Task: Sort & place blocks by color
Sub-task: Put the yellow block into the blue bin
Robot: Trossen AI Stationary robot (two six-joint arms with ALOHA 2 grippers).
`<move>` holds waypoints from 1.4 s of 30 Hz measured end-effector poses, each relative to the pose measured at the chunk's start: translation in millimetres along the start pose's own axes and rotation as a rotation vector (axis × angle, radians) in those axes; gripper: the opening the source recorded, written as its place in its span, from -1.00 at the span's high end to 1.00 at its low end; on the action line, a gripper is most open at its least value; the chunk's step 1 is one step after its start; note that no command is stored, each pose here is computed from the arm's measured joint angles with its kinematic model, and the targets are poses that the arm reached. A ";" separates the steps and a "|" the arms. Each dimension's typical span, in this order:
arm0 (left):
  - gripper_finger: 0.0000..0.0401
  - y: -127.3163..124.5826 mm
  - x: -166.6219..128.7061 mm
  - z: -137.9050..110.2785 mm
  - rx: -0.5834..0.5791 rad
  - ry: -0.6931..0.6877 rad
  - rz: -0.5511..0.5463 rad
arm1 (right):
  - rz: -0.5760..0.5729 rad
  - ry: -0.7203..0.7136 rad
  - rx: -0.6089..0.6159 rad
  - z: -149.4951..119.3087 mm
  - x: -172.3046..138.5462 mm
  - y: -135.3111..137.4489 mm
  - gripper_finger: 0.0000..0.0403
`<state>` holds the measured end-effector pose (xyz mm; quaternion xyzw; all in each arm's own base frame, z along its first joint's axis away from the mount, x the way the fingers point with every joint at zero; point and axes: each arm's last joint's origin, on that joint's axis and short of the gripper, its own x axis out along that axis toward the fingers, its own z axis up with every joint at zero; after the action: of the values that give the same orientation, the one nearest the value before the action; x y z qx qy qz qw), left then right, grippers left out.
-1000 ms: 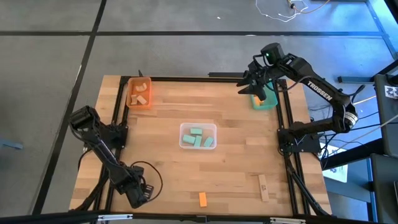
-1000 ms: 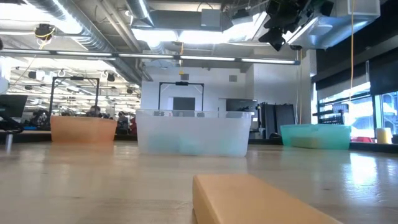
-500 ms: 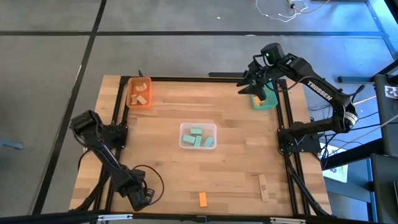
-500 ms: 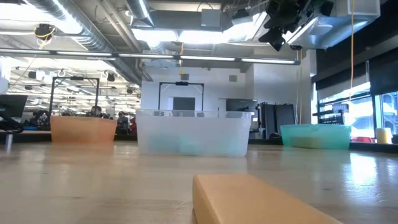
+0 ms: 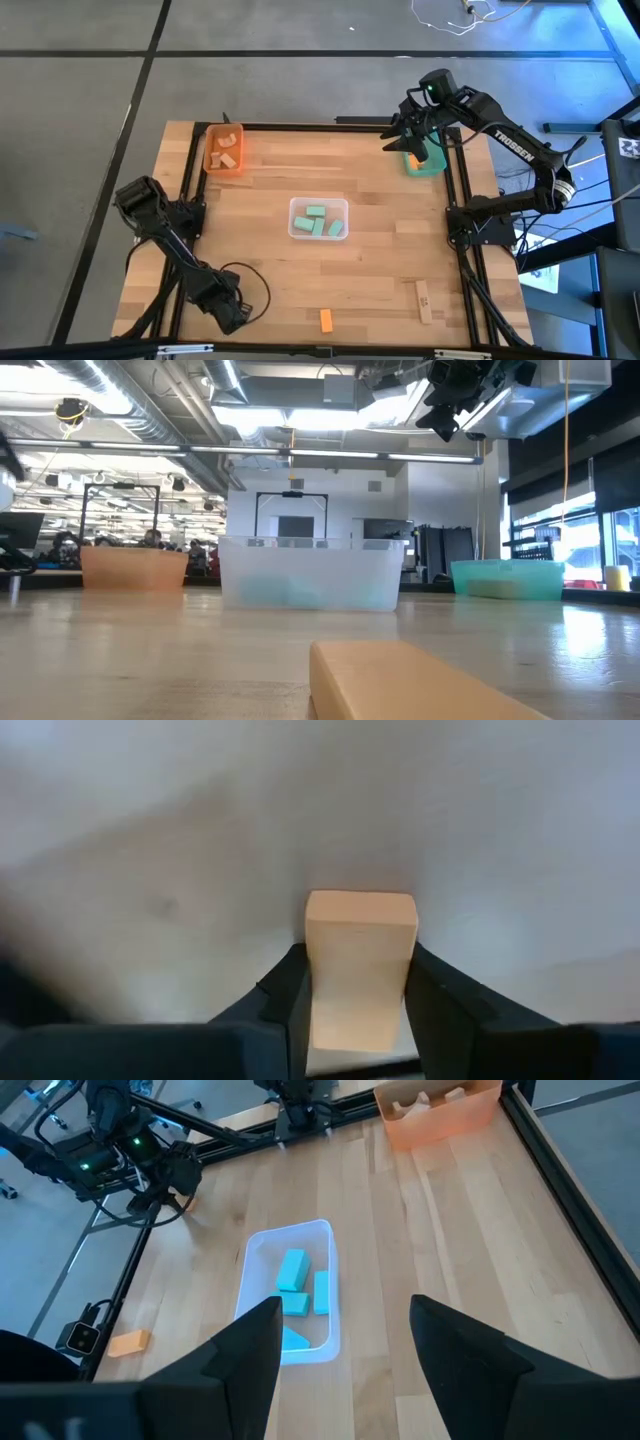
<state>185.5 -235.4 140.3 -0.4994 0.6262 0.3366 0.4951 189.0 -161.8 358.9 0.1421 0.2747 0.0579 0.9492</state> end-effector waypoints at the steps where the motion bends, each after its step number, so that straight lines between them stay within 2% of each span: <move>1: 0.41 -1.9 -3.1 2.4 -0.001 -0.017 -0.024 | 0.000 0.000 -0.001 0.0 0.1 -0.1 -0.09; 6: 0.41 -8.8 -29.3 18.7 -0.016 -0.129 -0.153 | -0.053 0.018 -0.002 -0.5 0.1 -1.6 -0.09; 10: 0.41 -8.9 -66.0 40.6 0.013 -0.242 -0.248 | -0.153 0.064 -0.007 -1.3 3.8 -3.6 -0.09; 12: 0.41 -8.4 -84.0 54.0 0.045 -0.270 -0.274 | -0.177 0.081 -0.048 -1.4 5.0 -3.8 -0.09; 18: 0.41 -5.6 -136.9 99.8 0.246 -0.333 -0.373 | -0.118 0.104 -0.345 1.2 14.3 5.1 -0.09; 23: 0.41 -2.7 -163.5 143.7 0.387 -0.368 -0.410 | -0.049 0.117 -0.612 3.8 26.1 19.0 -0.09; 27: 0.41 -7.2 -180.2 174.7 0.515 -0.386 -0.521 | -0.008 0.085 -0.772 9.4 36.5 31.2 -0.09; 32: 0.41 -11.8 -200.9 204.1 0.619 -0.455 -0.697 | 0.030 0.028 -0.860 17.4 51.7 44.0 -0.09; 38: 0.41 -14.7 -221.3 222.7 0.693 -0.540 -0.871 | 0.092 0.008 -0.913 20.9 79.2 52.1 -0.09; 42: 0.41 -16.9 -225.5 229.6 0.711 -0.564 -0.915 | 0.120 -0.010 -0.944 23.0 100.2 53.7 -0.09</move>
<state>269.3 36.2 292.2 -0.4135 0.2691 -0.0182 0.8697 284.0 -97.2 343.1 -0.2888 0.2053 0.2306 0.9063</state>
